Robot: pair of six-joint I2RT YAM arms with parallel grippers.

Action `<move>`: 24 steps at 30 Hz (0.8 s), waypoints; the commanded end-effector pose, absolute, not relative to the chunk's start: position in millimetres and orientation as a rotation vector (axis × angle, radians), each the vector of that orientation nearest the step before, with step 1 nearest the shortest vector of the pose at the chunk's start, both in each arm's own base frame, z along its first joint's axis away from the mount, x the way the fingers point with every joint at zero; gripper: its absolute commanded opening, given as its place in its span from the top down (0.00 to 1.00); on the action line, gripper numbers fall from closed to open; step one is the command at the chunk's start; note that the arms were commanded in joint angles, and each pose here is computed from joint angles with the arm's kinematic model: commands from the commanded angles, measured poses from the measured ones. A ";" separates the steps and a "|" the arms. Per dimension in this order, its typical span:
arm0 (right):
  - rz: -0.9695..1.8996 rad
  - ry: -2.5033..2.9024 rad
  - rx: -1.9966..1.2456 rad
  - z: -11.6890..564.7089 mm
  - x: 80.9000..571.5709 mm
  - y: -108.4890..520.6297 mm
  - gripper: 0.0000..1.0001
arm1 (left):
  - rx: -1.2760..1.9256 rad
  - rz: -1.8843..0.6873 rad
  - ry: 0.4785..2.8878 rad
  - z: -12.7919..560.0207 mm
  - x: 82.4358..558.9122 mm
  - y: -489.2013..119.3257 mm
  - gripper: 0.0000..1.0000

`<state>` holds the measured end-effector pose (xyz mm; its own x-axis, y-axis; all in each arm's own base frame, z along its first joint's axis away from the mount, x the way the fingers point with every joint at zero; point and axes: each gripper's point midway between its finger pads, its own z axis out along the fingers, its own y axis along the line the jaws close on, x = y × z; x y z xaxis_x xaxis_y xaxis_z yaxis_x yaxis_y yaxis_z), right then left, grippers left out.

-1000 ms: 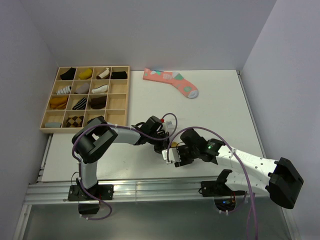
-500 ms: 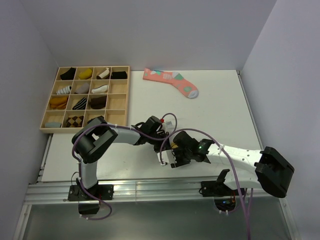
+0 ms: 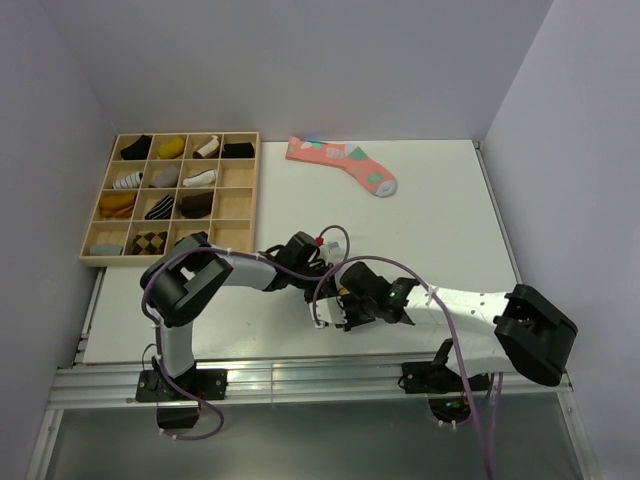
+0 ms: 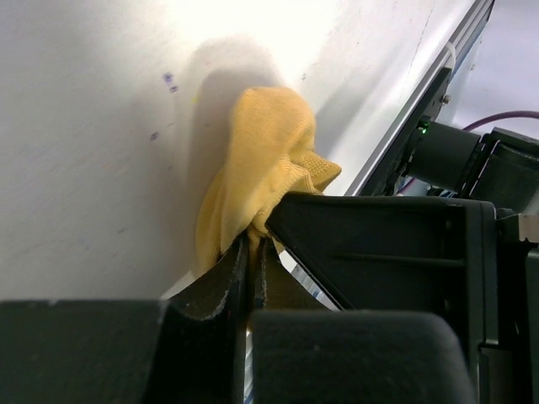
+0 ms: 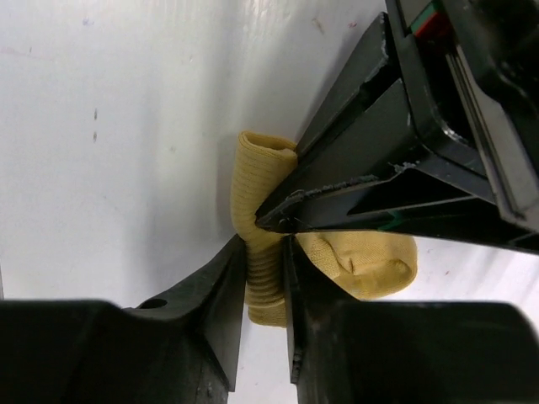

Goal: Roll the socks
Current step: Roll the sock at the center of the board.

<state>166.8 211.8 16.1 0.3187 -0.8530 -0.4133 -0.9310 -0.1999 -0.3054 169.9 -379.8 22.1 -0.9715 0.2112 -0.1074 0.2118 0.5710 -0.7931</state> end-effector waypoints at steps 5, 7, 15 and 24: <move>0.298 1.714 -2.099 5.4 157.2 201.0 0.86 | 0.100 -1.127 2.945 -24.5 159.8 -329.6 0.87; 0.350 1.747 -2.071 12.1 163.3 202.5 0.86 | 0.032 -1.153 2.915 -17.0 161.1 -329.9 0.83; 0.725 1.922 -2.065 28.1 156.6 205.5 0.87 | -0.110 -1.238 2.750 5.8 177.4 -337.0 0.72; 0.983 2.136 -2.039 23.3 166.2 202.4 0.90 | -0.200 -1.172 2.572 22.9 196.8 -329.8 0.65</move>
<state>178.7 218.2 25.1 -0.0697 -0.8540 -0.5156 -0.9577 -0.0873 0.2741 187.6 -342.0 25.5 -0.9731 -0.1783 -0.1462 0.0066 0.6123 -0.7906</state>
